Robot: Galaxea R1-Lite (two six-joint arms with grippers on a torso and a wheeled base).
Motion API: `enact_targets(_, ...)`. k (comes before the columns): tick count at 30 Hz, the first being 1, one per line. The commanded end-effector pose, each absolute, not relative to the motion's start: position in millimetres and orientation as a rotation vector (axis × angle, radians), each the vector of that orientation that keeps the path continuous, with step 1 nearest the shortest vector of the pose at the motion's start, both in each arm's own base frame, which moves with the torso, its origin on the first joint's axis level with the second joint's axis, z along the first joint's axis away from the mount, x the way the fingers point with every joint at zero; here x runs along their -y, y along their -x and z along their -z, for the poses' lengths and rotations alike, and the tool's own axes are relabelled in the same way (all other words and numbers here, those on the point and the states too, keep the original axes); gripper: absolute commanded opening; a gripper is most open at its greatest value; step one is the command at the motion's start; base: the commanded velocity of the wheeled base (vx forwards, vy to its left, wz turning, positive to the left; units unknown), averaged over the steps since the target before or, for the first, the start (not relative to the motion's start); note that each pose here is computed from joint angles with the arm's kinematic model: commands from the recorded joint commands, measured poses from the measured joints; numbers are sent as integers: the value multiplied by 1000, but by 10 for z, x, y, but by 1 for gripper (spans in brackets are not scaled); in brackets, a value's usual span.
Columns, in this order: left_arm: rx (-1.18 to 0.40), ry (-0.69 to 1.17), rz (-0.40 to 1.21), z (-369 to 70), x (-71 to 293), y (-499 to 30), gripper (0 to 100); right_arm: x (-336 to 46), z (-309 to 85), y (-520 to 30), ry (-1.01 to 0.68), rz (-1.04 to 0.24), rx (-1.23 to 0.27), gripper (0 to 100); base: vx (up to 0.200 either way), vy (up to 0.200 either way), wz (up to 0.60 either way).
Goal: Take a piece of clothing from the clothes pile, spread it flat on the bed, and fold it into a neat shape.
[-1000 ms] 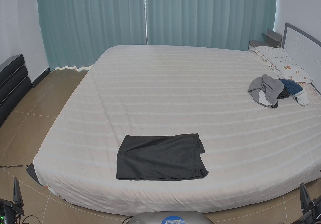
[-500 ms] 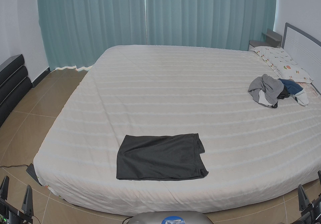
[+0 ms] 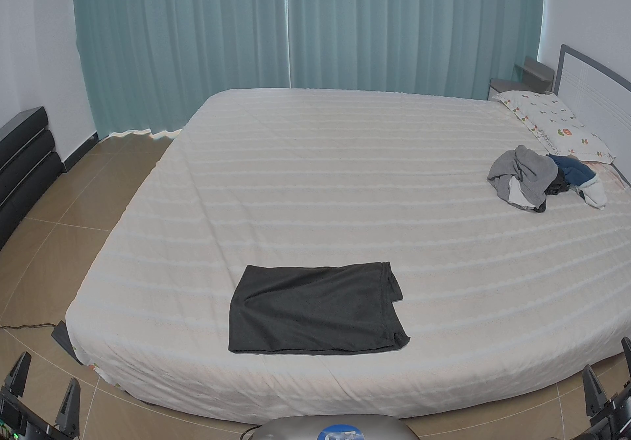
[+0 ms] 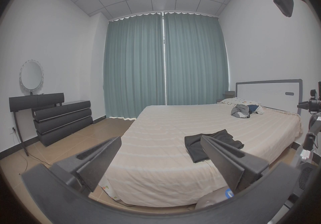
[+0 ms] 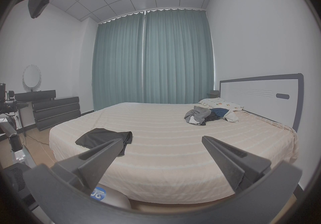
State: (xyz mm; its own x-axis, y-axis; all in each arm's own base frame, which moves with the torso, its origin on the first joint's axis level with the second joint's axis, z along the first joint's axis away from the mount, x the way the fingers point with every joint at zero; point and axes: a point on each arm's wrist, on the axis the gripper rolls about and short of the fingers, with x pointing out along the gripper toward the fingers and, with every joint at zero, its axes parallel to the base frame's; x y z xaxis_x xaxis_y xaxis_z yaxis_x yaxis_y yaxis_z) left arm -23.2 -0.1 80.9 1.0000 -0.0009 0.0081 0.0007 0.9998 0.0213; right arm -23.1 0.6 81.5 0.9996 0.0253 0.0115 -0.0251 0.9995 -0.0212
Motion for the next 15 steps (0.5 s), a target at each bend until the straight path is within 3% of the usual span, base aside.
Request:
enact_targets(1, -2, -14, 0, -762, 1, 226, 100, -6, -763, 227, 22, -24, 6, 100, 0, 0, 0)
enact_targets(15, -2, -8, -5, -762, 0, 226, 100, -6, -763, 227, 22, -21, 6, 100, 0, 0, 0)
